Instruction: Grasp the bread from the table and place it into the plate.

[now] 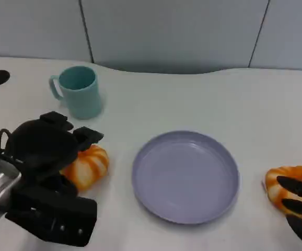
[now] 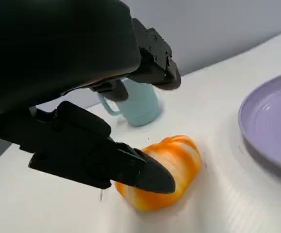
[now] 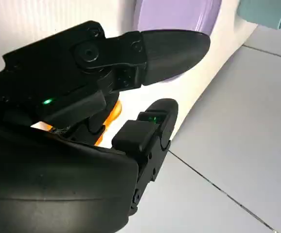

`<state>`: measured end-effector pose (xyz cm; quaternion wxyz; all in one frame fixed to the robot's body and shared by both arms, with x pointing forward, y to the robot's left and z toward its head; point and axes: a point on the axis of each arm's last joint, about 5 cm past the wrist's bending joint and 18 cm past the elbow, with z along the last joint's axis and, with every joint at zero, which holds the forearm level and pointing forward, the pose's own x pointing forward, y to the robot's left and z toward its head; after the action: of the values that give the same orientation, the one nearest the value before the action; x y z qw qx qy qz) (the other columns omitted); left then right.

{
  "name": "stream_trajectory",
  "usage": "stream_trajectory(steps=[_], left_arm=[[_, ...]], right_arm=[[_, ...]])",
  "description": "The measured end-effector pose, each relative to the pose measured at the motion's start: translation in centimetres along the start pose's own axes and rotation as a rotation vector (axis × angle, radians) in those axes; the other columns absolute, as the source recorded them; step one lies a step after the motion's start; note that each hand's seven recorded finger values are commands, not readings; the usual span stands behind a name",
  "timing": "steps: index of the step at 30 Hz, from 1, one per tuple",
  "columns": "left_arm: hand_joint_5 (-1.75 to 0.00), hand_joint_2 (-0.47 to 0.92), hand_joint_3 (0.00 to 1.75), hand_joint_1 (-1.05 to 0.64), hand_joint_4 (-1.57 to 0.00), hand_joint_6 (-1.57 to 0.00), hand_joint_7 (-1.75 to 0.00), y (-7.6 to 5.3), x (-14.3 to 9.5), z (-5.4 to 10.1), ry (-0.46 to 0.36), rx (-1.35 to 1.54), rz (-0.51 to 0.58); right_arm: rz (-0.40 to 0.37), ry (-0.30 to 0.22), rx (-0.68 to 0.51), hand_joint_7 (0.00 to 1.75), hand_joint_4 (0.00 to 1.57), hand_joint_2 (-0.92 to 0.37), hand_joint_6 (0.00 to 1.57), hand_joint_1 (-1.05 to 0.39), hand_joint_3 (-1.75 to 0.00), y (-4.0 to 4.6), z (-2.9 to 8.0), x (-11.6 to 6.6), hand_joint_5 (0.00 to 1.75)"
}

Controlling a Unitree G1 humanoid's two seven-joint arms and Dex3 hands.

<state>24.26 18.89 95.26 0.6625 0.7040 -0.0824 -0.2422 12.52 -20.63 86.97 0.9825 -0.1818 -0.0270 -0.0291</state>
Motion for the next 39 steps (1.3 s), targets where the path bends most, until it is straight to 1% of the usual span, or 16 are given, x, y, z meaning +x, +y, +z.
stream_trajectory(steps=[3, 7, 13, 16, 18, 19, 20, 22, 23, 25, 26, 28, 32, 35, 37, 39], left_arm=[[-0.02, 0.80, 0.00, -0.77, 0.00, -0.08, 0.00, 0.8, 0.4, 0.0, 0.013, 0.002, -0.066], [0.00, 0.77, 0.00, -0.73, 0.00, -0.09, -0.01, 1.4, 1.3, -0.1, 0.024, -0.014, -0.104], [0.00, 0.71, 0.00, -0.69, 0.00, -0.09, 0.00, 1.2, 3.4, 0.4, 0.064, -0.064, -0.206], [0.00, 0.71, 0.00, -0.67, 0.00, -0.09, 0.00, 1.2, 4.3, 0.6, 0.079, -0.059, -0.230], [0.00, 0.75, 0.02, -0.77, 0.00, -0.08, 0.00, 1.3, 4.8, 0.7, 0.084, -0.056, -0.238], [0.00, 0.75, 0.01, -0.81, 0.00, -0.07, 0.00, 1.2, 5.2, 0.9, 0.091, -0.053, -0.249], [0.00, 0.77, 0.02, -0.88, 0.00, -0.06, 0.00, 1.0, 5.6, 1.0, 0.102, -0.052, -0.264], [0.00, 0.79, 0.03, -0.92, 0.00, -0.06, 0.00, 0.4, 6.5, 1.1, 0.128, -0.039, -0.305], [0.00, 0.82, 0.03, -0.98, 0.00, -0.05, 0.00, 0.2, 6.8, 1.1, 0.134, -0.034, -0.319], [0.00, 0.83, 0.04, -1.01, 0.00, -0.05, 0.00, 0.1, 7.3, 1.2, 0.143, -0.018, -0.336], [0.00, 0.87, 0.05, -1.00, 0.00, -0.05, 0.00, 0.1, 7.5, 1.2, 0.147, -0.015, -0.340], [0.00, 0.87, 0.03, -1.00, 0.00, -0.04, 0.00, -0.2, 7.9, 1.3, 0.159, 0.005, -0.352], [0.00, 0.91, 0.05, -1.02, 0.00, -0.01, 0.00, -1.6, 8.5, 1.0, 0.182, 0.051, -0.397], [0.00, 0.92, 0.17, -0.99, 0.00, 0.00, 0.00, -2.7, 8.6, 0.9, 0.188, 0.060, -0.421], [0.00, 0.92, 0.12, -0.98, 0.00, 0.00, 0.00, -3.2, 8.7, 0.8, 0.192, 0.055, -0.429], [0.00, 0.91, 0.09, -0.94, 0.00, 0.00, 0.00, -3.3, 8.9, 0.7, 0.191, 0.061, -0.435]], right_arm=[[0.000, -0.001, -0.001, 0.00, 0.93, -0.92, 0.79, -0.40, -0.37, -0.02, 0.0, 0.0, 0.01], [0.000, 0.000, -0.002, 0.01, 0.94, -0.92, 0.79, -0.40, -0.36, -0.07, 0.0, 0.0, 0.01], [-0.001, 0.005, 0.006, 0.00, 0.94, -0.92, 0.79, -0.39, -0.36, -0.15, -0.1, -0.3, 0.01], [0.001, 0.000, 0.015, 0.00, 0.94, -0.92, 0.79, -0.39, -0.36, -0.23, 0.0, -0.3, 0.01], [0.001, -0.001, 0.013, 0.01, 0.94, -0.92, 0.80, -0.39, -0.36, -0.31, 0.0, -0.3, 0.01], [0.001, -0.004, 0.010, 0.01, 0.94, -0.92, 0.80, -0.39, -0.36, -0.37, 0.0, -0.3, 0.01], [0.001, -0.015, 0.004, 0.01, 0.94, -0.92, 0.80, -0.39, -0.37, -0.43, 0.1, -0.3, 0.01], [-0.001, -0.045, -0.016, 0.01, 0.94, -0.92, 0.80, -0.39, -0.37, -0.64, 0.1, -0.3, 0.01], [-0.004, -0.053, -0.024, 0.01, 0.94, -0.92, 0.80, -0.39, -0.37, -0.76, 0.1, -0.3, 0.01], [-0.013, -0.051, -0.031, 0.01, 0.94, -0.92, 0.80, -0.39, -0.37, -0.97, -0.1, -0.3, 0.01], [-0.015, -0.048, -0.032, 0.01, 0.95, -0.92, 0.80, -0.39, -0.38, -1.01, -0.2, -0.4, 0.01], [-0.017, -0.047, -0.033, 0.01, 0.95, -0.92, 0.80, -0.39, -0.38, -1.07, -0.2, -0.4, 0.01], [-0.019, -0.057, -0.033, 0.00, 0.95, -0.92, 0.80, -0.39, -0.39, -1.13, -0.1, -0.4, 0.01], [-0.019, -0.057, -0.034, 0.00, 0.95, -0.92, 0.80, -0.39, -0.39, -1.15, -0.1, -0.4, 0.01], [-0.019, -0.059, -0.034, 0.00, 0.95, -0.92, 0.80, -0.39, -0.39, -1.15, -0.1, -0.4, 0.01], [-0.020, -0.060, -0.034, 0.00, 0.95, -0.92, 0.80, -0.39, -0.39, -1.15, -0.1, -0.4, 0.01]])
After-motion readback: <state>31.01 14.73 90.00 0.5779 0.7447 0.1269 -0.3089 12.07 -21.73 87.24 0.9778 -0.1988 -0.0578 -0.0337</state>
